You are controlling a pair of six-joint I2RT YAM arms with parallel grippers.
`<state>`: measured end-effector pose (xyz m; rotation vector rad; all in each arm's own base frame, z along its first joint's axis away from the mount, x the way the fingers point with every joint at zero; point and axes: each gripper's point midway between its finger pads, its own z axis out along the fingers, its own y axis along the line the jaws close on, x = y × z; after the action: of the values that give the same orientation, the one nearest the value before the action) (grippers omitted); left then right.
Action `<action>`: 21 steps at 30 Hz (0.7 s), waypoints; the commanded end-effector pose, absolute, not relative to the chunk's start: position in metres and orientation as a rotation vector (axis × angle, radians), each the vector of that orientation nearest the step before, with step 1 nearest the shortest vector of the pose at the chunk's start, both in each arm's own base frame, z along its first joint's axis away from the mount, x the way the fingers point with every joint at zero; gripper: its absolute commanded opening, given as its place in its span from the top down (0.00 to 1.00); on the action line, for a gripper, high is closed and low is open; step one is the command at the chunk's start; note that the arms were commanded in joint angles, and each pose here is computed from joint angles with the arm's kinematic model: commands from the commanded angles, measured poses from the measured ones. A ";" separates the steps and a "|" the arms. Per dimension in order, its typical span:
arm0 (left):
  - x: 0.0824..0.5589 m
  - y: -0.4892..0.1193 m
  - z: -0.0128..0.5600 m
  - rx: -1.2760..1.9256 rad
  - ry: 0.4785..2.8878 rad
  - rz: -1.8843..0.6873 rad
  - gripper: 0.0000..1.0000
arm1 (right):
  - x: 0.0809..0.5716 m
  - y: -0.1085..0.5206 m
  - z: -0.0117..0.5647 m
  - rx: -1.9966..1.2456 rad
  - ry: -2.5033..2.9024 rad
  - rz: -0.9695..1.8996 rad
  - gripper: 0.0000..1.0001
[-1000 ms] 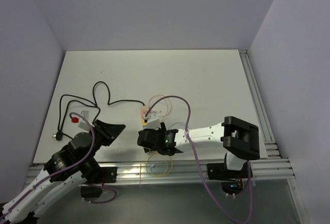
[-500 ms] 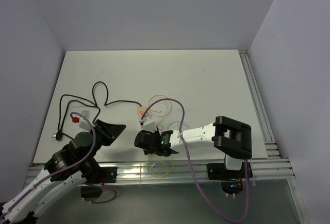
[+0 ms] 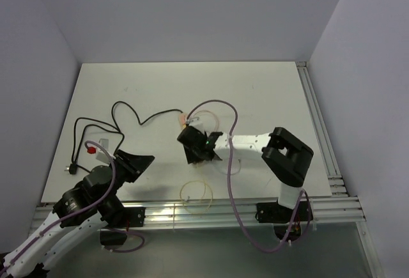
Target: Insert the plug
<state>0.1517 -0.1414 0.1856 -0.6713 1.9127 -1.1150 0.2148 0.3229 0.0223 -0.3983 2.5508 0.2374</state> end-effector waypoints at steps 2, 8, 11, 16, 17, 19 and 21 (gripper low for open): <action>0.147 -0.134 0.203 -0.688 1.877 -1.142 0.60 | 0.300 0.318 0.060 -0.307 2.436 0.145 1.00; 0.147 -0.133 0.209 -0.688 1.866 -1.148 0.61 | 0.376 0.337 0.076 -0.274 2.423 0.112 1.00; 0.147 -0.134 0.207 -0.687 1.879 -1.140 0.61 | 0.386 0.346 0.073 -0.312 2.446 0.107 0.93; 0.148 -0.136 0.201 -0.689 1.895 -1.137 0.60 | 0.361 0.351 0.093 -0.337 2.392 0.274 0.27; 0.148 -0.137 0.201 -0.690 1.889 -1.144 0.59 | 0.359 0.351 0.099 -0.331 2.374 0.293 0.23; 0.149 -0.142 0.201 -0.679 1.887 -1.163 0.55 | 0.345 0.345 0.112 -0.359 2.348 0.330 0.14; 0.151 -0.145 0.197 -0.676 1.901 -1.156 0.49 | 0.335 0.344 0.141 -0.370 2.276 0.389 0.00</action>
<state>0.1487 -0.1377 0.1940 -0.6742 1.9040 -1.1237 0.3379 0.3261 0.0628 -0.3599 2.4744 0.2006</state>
